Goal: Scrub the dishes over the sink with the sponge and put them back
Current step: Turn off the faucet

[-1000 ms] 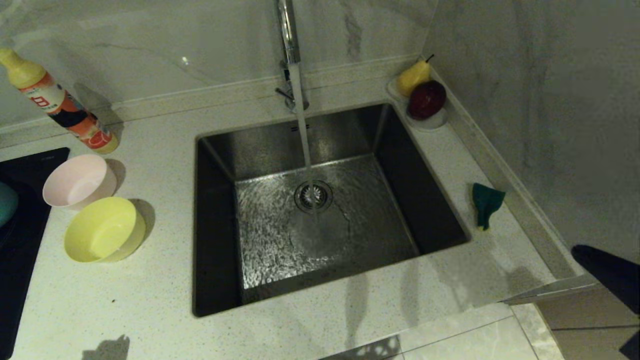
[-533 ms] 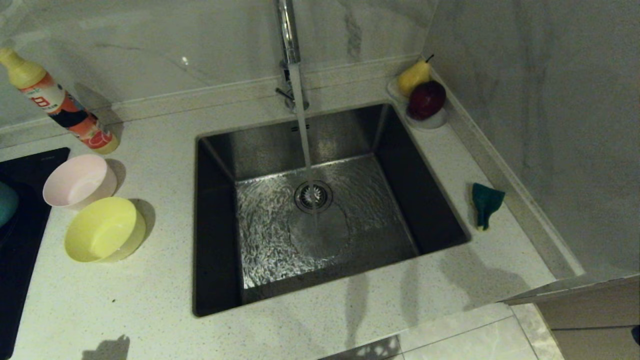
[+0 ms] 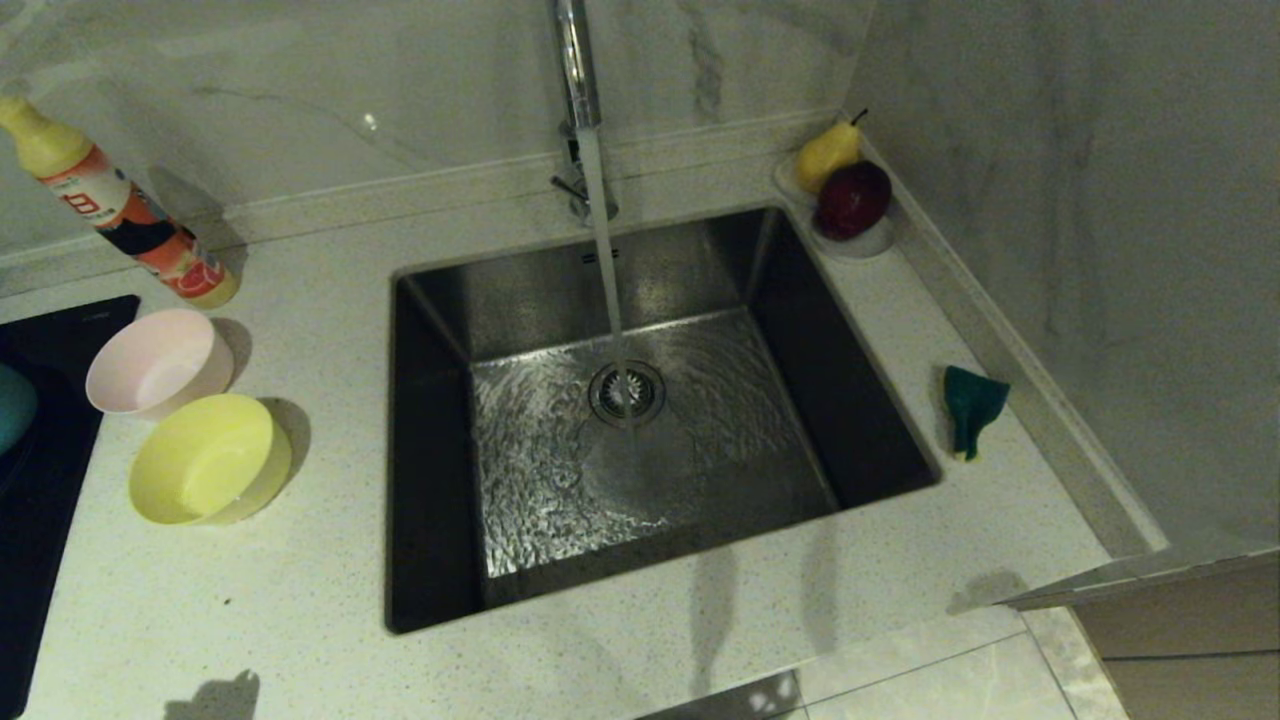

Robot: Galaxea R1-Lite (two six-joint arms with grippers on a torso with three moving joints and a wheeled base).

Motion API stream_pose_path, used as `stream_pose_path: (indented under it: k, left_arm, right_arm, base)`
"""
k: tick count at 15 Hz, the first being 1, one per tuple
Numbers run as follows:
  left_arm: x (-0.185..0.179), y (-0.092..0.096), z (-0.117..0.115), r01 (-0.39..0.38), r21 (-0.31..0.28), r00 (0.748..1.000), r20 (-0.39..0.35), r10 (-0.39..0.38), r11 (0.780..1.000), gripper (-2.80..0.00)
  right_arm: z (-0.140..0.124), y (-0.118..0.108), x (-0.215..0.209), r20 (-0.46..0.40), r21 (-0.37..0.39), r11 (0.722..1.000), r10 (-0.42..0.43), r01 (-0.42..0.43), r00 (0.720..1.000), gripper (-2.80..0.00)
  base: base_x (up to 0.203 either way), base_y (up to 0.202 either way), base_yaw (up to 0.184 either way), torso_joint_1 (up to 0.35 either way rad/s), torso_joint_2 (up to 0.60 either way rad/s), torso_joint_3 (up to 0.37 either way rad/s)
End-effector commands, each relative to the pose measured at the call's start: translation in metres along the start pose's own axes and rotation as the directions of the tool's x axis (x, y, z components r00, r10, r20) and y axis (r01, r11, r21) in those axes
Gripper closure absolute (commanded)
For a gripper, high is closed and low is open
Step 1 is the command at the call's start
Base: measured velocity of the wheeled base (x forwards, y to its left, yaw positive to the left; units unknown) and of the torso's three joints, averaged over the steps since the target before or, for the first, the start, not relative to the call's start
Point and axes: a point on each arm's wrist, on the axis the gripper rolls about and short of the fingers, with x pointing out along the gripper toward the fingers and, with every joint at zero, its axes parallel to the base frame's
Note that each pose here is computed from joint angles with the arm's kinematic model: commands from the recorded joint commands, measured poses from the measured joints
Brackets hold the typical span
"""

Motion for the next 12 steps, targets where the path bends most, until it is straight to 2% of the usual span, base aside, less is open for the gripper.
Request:
stream_pose_path:
  k: [1, 6, 12]
  left_arm:
    - [0.002, 0.0, -0.011, 0.0, 0.001, 0.999, -0.036, 0.0, 1.0, 0.0]
    - [0.002, 0.0, -0.011, 0.0, 0.001, 0.999, -0.037, 0.0, 1.0, 0.0]
    - [0.002, 0.0, -0.011, 0.0, 0.001, 0.999, -0.036, 0.0, 1.0, 0.0]
  right_arm:
    - [-0.01, 0.002, -0.008, 0.008, -0.017, 0.999, -0.041, 0.041, 0.999, 0.0]
    - [-0.02, 0.004, -0.02, 0.08, -0.02, 0.998, -0.057, 0.059, 0.995, 0.0]
    - [-0.02, 0.004, -0.019, 0.078, -0.008, 0.998, -0.057, 0.058, 0.995, 0.0]
  base:
    - [0.0, 0.0, 0.0, 0.0, 0.0, 0.0]
    - [0.0, 0.0, 0.0, 0.0, 0.0, 0.0]
    - [0.0, 0.0, 0.0, 0.0, 0.0, 0.0]
